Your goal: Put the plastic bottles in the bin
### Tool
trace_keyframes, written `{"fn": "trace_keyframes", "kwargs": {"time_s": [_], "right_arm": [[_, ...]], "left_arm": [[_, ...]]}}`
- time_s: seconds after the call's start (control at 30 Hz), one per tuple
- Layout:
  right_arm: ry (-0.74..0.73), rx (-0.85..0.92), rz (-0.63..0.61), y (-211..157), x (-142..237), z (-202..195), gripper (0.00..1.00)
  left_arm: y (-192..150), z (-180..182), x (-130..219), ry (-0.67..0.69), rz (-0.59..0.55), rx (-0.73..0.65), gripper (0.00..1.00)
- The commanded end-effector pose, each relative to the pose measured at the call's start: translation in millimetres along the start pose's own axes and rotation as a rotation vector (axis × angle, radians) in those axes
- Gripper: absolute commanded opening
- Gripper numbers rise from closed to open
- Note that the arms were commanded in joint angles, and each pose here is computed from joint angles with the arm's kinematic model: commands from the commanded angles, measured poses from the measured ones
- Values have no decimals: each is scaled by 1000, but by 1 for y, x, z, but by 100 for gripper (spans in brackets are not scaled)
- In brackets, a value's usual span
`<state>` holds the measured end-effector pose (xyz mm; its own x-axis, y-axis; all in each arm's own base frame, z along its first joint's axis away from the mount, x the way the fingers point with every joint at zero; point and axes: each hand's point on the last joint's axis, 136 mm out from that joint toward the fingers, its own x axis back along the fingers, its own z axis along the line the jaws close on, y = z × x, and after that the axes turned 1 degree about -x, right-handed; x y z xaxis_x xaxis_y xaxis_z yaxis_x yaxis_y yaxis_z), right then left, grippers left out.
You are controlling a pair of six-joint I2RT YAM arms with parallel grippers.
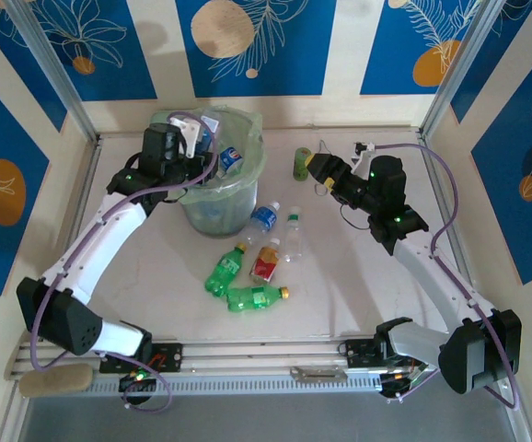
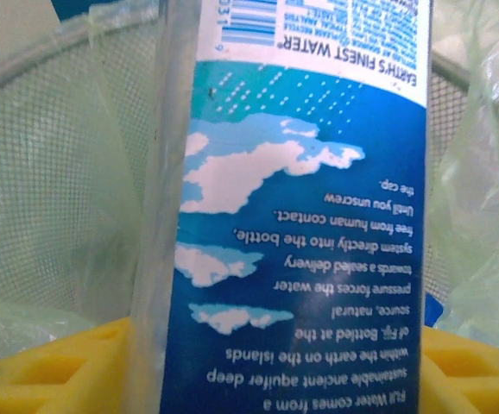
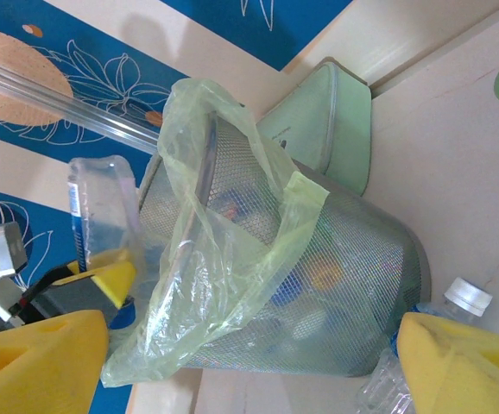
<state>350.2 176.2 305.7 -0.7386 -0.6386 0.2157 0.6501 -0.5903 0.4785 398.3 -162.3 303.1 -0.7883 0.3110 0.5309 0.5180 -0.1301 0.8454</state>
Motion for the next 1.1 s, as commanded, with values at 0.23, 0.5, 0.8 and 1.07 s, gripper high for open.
{"fn": "trace_keyframes", "kwargs": {"time_s": [0.23,0.5,0.8,1.07], "right_arm": [[6,-2,-6,3,1,3,88],[4,-6,-3,1,-1,1,88],[-126,-1,103,-22,-19,-32,88],[-325,18,308,-68,-29,-87,88]], "left_arm": [[15,5,11,13,-29,-1,86],[23,4,29,2,-83,17,88],[30,-40,59,-256,-176,65,89],[17,-78,78,-389,-204,75,88]]}}
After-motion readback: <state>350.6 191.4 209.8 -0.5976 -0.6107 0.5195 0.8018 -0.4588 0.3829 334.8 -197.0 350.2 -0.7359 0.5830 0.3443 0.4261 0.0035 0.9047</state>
